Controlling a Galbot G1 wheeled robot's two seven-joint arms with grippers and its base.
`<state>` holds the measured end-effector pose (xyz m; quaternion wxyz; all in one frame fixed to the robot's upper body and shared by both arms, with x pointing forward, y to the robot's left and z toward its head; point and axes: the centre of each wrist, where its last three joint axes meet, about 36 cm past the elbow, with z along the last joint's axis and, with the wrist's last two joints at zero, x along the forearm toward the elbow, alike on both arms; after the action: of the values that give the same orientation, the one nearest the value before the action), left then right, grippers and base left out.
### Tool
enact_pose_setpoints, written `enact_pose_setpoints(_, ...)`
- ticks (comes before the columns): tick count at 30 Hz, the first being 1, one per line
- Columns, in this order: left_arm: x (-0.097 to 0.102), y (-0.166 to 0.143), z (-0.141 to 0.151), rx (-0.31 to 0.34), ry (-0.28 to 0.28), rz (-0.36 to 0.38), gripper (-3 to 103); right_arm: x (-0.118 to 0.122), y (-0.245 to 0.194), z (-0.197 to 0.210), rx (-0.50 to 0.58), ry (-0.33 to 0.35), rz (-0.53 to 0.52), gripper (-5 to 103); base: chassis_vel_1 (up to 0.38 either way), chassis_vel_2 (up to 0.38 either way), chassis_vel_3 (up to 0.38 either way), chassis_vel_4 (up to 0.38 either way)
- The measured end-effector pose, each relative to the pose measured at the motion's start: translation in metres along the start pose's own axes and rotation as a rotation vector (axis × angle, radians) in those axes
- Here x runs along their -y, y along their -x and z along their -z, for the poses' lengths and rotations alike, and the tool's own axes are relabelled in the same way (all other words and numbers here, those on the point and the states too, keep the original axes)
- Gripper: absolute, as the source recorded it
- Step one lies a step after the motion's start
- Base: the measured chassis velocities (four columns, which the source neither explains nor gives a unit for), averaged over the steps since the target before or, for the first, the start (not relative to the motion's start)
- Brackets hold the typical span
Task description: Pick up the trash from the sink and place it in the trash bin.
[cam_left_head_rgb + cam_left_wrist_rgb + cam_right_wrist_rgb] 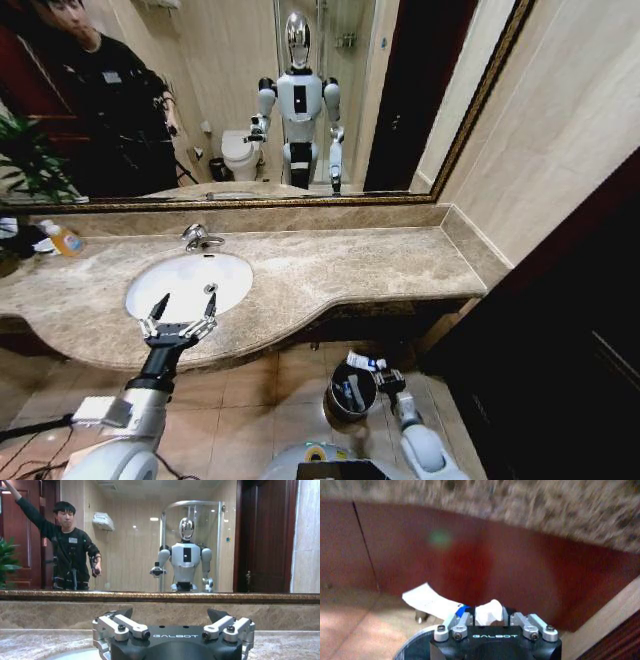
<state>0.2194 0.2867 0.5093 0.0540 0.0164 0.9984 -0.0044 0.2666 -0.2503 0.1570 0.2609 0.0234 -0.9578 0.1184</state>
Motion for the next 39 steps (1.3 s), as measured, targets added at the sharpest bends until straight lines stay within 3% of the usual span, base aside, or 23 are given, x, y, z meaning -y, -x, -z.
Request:
enact_pose_setpoints(8,0.000,0.000,0.000,0.000,0.000,0.000,100,-0.021,0.027,-0.036,-0.057,-0.008,-0.021,33,0.000,0.000,0.000,0.000)
enact_pose_setpoints(15,0.000,0.000,0.000,0.000,0.000,0.000,100,-0.025,0.041,-0.048,-0.084,-0.005,-0.051,32,0.000,0.000,0.000,0.000)
enact_pose_setpoints(24,0.000,0.000,0.000,0.000,0.000,0.000,100,-0.024,0.031,-0.055,-0.082,-0.001,-0.042,70,0.000,0.000,0.000,0.000)
enact_pose_setpoints(26,0.000,0.000,0.000,0.000,0.000,0.000,100,-0.022,0.030,-0.054,-0.079,-0.002,-0.045,70,0.000,0.000,0.000,0.000)
enact_pose_setpoints(27,0.000,0.000,0.000,0.000,0.000,0.000,100,-0.019,0.028,-0.053,-0.074,-0.004,-0.050,80,0.000,0.000,0.000,0.000)
enact_pose_setpoints(29,0.000,0.000,0.000,0.000,0.000,0.000,100,-0.018,0.028,-0.053,-0.072,-0.005,-0.053,80,0.000,0.000,0.000,0.000)
enact_pose_setpoints(30,0.000,0.000,0.000,0.000,0.000,0.000,100,-0.016,0.025,-0.053,-0.071,-0.004,-0.056,90,0.000,0.000,0.000,0.000)
enact_pose_setpoints(32,0.000,0.000,0.000,0.000,0.000,0.000,100,-0.016,0.024,-0.053,-0.071,-0.003,-0.057,90,0.000,0.000,0.000,0.000)
enact_pose_setpoints(33,0.000,0.000,0.000,0.000,0.000,0.000,100,-0.016,0.022,-0.054,-0.072,-0.002,-0.058,99,0.000,0.000,0.000,0.000)
enact_pose_setpoints(39,0.000,0.000,0.000,0.000,0.000,0.000,100,-0.023,0.017,-0.051,-0.063,0.014,-0.064,100,0.000,0.000,0.000,0.000)
